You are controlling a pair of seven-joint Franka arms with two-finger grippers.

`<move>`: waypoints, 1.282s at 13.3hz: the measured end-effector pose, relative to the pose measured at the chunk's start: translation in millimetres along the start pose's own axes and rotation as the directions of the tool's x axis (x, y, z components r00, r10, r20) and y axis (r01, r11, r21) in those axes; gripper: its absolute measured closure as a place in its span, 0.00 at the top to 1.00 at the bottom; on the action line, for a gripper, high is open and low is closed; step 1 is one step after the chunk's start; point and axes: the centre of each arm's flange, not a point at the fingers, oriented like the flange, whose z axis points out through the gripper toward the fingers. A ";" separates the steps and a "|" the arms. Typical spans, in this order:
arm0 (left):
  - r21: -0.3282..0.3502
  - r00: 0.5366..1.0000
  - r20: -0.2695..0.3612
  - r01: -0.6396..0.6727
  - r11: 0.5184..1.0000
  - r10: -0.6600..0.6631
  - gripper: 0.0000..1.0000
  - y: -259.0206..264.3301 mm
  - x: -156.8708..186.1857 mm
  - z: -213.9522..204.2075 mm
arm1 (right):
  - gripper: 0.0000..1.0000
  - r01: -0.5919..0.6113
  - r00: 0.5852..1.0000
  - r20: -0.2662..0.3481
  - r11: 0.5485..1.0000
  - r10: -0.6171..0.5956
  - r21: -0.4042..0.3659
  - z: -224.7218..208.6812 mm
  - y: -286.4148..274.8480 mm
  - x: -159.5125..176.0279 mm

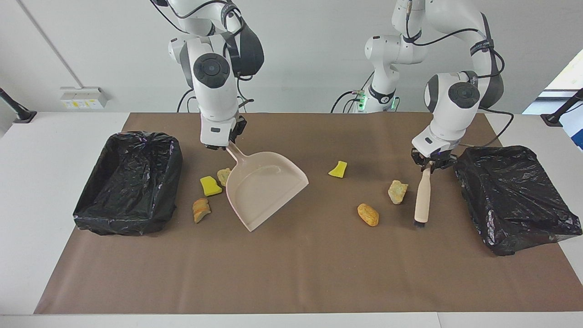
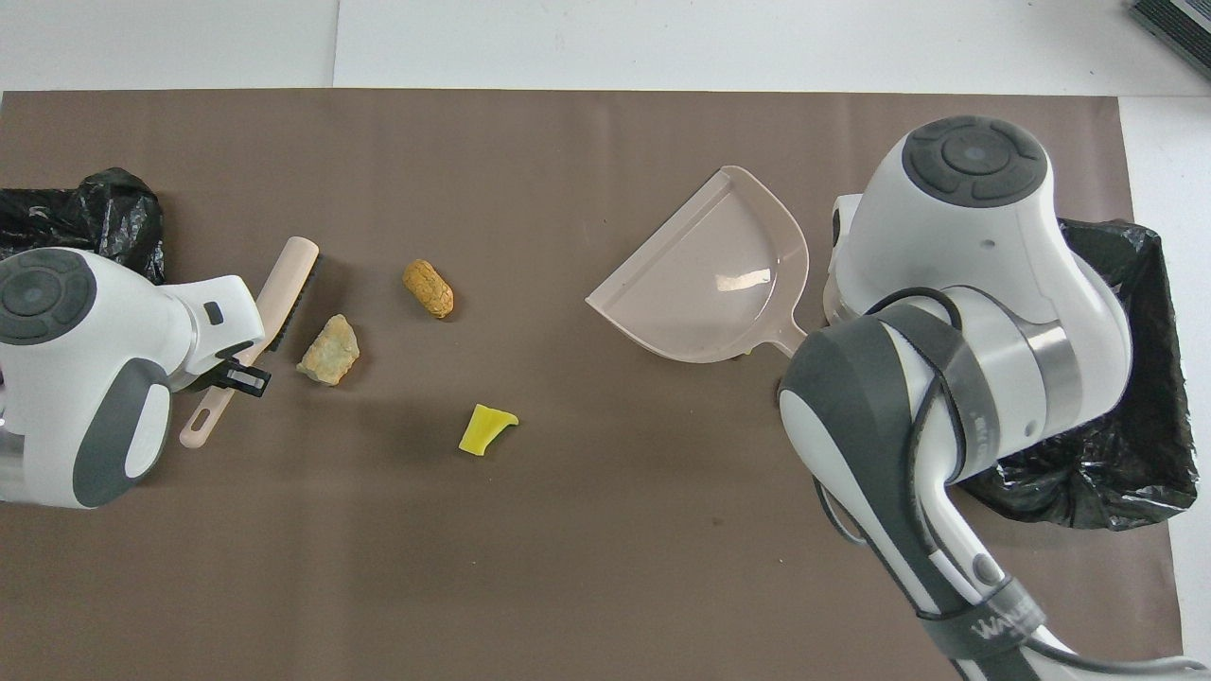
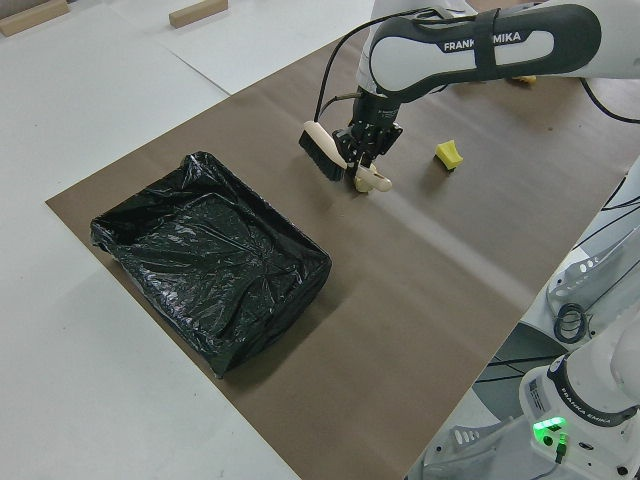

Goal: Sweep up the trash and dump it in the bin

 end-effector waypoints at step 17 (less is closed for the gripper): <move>-0.196 1.000 -0.001 -0.008 0.981 0.008 0.26 134.7 14.9 -81.4 | 0.32 0.468 0.882 0.108 0.880 -0.459 -0.084 97.5 -71.2 -4.6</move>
